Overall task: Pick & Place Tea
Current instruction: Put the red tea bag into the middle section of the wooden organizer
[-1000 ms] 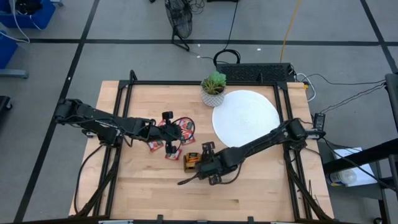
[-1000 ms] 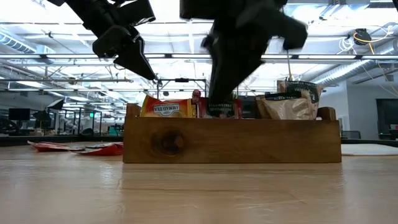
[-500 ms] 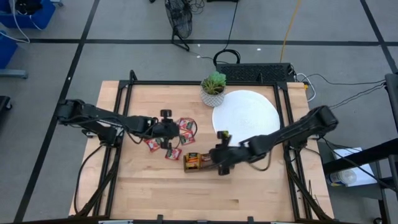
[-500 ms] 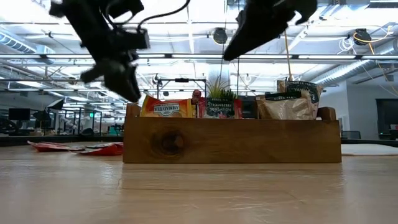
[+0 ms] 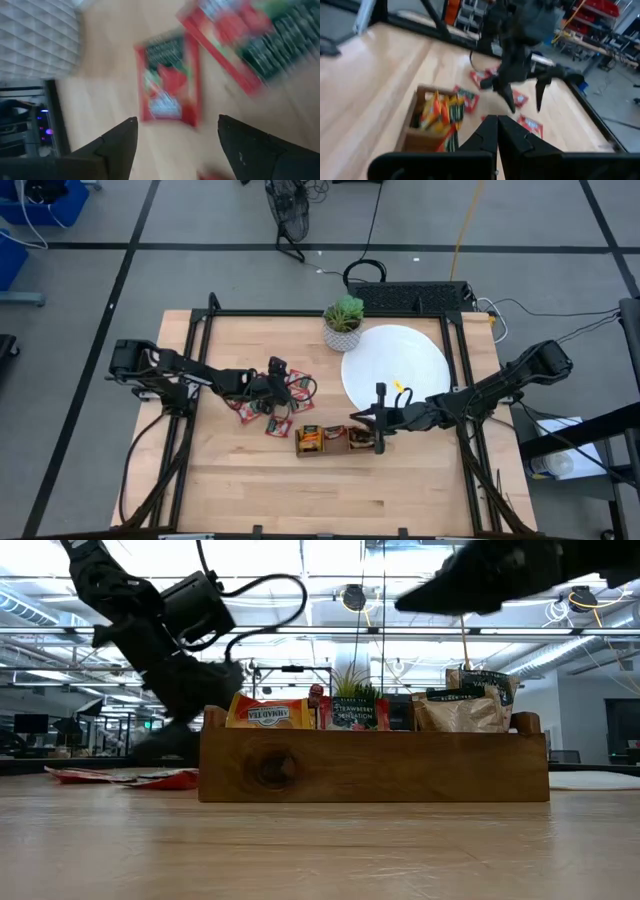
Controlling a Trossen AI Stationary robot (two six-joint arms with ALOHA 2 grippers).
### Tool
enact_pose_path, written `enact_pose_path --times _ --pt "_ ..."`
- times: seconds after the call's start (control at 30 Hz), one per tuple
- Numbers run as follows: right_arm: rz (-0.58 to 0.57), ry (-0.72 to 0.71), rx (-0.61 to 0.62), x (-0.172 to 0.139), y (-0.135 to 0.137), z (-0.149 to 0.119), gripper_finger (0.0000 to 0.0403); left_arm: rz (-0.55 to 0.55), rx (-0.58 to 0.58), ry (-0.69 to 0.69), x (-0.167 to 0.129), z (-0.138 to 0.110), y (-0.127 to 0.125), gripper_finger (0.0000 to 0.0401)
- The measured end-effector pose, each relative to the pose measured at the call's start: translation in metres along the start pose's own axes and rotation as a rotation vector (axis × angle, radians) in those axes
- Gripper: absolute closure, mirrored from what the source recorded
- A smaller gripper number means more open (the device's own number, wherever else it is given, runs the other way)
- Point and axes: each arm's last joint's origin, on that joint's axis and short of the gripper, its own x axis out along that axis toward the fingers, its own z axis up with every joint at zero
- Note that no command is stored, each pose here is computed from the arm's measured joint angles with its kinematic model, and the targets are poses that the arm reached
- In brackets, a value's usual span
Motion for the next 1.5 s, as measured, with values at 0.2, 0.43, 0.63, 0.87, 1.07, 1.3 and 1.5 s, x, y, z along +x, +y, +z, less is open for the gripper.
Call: enact_pose_path --times 0.2,0.43,0.63,0.87,1.07,1.3,1.5 --pt "-0.023 0.014 -0.008 -0.003 -0.001 -0.005 0.0403 -0.022 0.086 0.069 0.023 -0.001 -0.001 0.0139" --pt "-0.020 0.018 -0.007 -0.002 -0.001 -0.006 0.0403 -0.032 0.085 0.135 0.046 0.003 0.007 0.0158" --pt "-0.017 0.028 0.014 -0.002 0.000 -0.007 0.0403 -0.027 -0.011 0.169 0.052 0.002 0.012 0.0177" --pt "-0.015 0.040 0.026 -0.002 0.000 -0.008 0.0403 -0.234 -0.444 0.086 0.011 0.012 0.068 0.0202" --pt "-0.015 0.041 0.030 -0.002 0.000 -0.008 0.0403 -0.375 -0.749 0.128 0.008 0.005 0.145 0.0213" --pt "-0.013 0.057 0.048 -0.003 0.001 -0.014 0.0403 -0.426 -0.802 0.206 0.071 0.017 0.172 0.0166" --pt "-0.011 0.072 0.055 -0.003 0.001 -0.018 0.0403 -0.509 -0.681 0.271 0.116 0.031 0.147 0.0128"
